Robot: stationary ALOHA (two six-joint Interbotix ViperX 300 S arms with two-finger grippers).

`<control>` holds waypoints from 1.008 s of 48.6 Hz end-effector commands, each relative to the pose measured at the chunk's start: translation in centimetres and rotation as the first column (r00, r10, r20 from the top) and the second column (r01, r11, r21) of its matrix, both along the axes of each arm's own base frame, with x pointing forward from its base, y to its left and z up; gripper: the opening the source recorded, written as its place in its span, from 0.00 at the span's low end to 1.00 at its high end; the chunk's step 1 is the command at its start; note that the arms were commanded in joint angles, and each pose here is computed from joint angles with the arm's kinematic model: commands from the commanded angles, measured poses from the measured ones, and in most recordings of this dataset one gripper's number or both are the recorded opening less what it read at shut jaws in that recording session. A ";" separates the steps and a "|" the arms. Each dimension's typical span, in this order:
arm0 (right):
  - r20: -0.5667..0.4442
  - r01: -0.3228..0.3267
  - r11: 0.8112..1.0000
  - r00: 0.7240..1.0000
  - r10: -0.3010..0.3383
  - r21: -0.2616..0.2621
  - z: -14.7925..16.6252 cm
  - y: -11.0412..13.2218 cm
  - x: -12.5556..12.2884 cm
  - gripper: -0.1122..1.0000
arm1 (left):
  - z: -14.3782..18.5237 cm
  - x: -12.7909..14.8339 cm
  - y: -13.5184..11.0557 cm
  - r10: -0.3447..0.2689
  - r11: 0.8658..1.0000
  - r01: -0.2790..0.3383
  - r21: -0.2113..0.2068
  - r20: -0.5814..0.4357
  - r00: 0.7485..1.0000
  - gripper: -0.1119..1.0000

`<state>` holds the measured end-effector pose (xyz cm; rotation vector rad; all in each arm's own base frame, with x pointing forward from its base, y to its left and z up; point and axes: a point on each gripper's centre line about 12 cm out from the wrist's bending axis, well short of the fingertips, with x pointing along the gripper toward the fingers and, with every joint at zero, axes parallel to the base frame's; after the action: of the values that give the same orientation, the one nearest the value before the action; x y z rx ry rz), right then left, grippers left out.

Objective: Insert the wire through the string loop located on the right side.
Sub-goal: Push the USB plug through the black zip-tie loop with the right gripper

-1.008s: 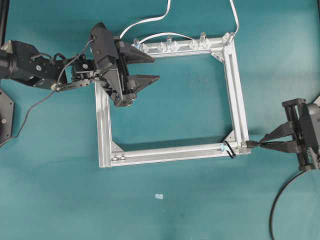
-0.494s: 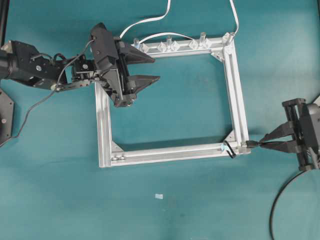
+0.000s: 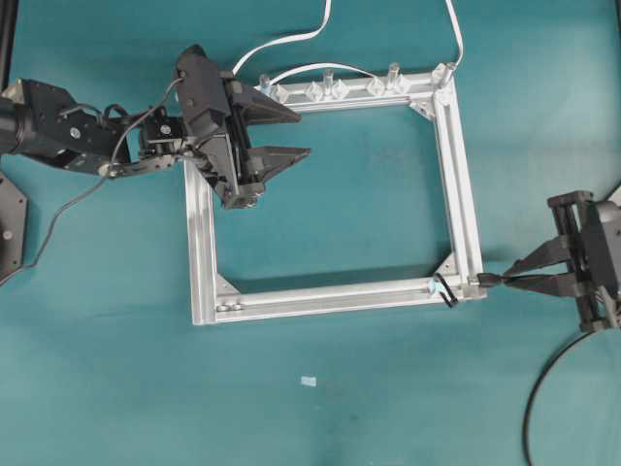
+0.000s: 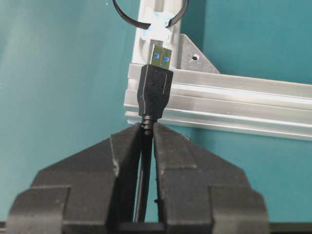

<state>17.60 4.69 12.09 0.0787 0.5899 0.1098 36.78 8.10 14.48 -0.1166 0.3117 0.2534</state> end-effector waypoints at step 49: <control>0.019 0.007 0.999 1.000 -0.006 -0.047 1.0 1.3 4.8 0.19 | 1.8 0.6 -0.6 -0.018 1.000 0.018 0.005 0.054 0.998 0.69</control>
<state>21.30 5.85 12.46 0.0333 0.6007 0.0985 36.90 7.53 14.42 -0.1127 0.3142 0.2380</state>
